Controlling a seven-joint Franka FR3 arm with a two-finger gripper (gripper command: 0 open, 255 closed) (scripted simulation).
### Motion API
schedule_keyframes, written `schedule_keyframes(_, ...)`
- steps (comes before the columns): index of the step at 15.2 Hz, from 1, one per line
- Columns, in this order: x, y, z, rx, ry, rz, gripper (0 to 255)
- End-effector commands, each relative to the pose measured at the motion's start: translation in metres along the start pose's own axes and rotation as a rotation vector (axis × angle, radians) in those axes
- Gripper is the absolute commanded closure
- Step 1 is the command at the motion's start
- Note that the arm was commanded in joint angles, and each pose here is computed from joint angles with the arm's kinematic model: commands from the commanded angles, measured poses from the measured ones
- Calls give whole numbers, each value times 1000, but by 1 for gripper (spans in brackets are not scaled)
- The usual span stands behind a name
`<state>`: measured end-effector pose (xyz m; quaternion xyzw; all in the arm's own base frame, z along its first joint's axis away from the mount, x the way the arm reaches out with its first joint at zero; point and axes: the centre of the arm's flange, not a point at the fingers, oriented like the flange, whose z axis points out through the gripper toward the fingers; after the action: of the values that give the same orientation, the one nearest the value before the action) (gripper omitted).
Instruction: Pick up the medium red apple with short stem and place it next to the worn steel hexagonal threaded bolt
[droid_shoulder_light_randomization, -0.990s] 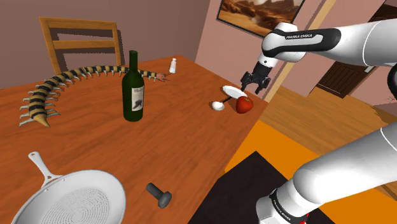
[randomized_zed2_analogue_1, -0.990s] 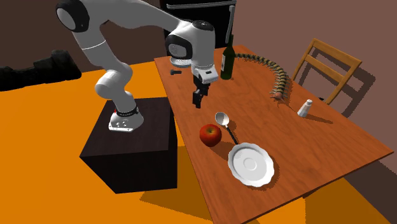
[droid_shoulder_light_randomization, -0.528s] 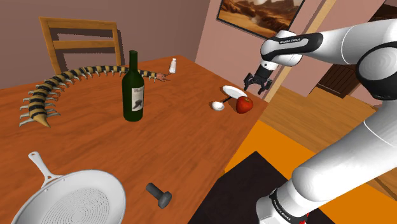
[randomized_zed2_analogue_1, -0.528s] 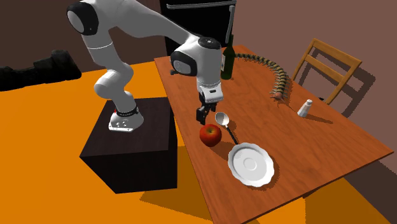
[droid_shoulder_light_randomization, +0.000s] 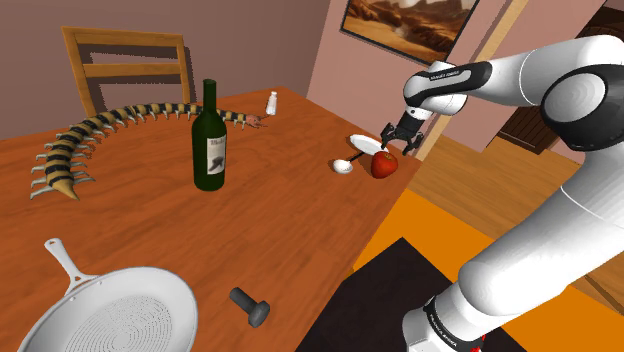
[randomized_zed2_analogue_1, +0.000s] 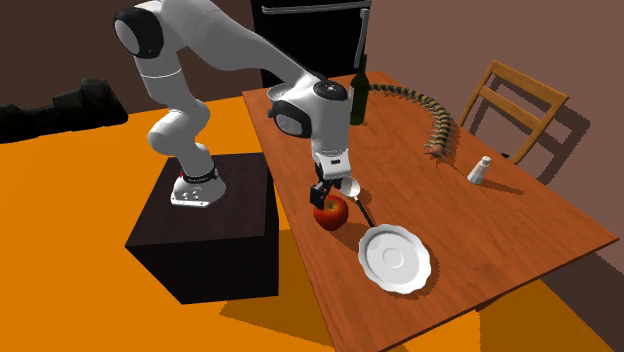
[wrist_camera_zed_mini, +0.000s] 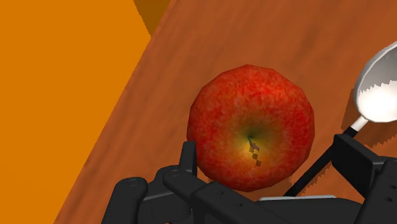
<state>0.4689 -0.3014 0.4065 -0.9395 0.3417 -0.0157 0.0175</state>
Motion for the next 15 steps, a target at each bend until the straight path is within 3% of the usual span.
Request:
schedule_keyframes(1,0,0,8,0,1,0,0)
schedule_keyframes(8,0,0,8,0,1,0,0)
schedule_keyframes(9,0,0,8,0,1,0,255)
schedule_keyframes(15,0,0,8,0,1,0,255)
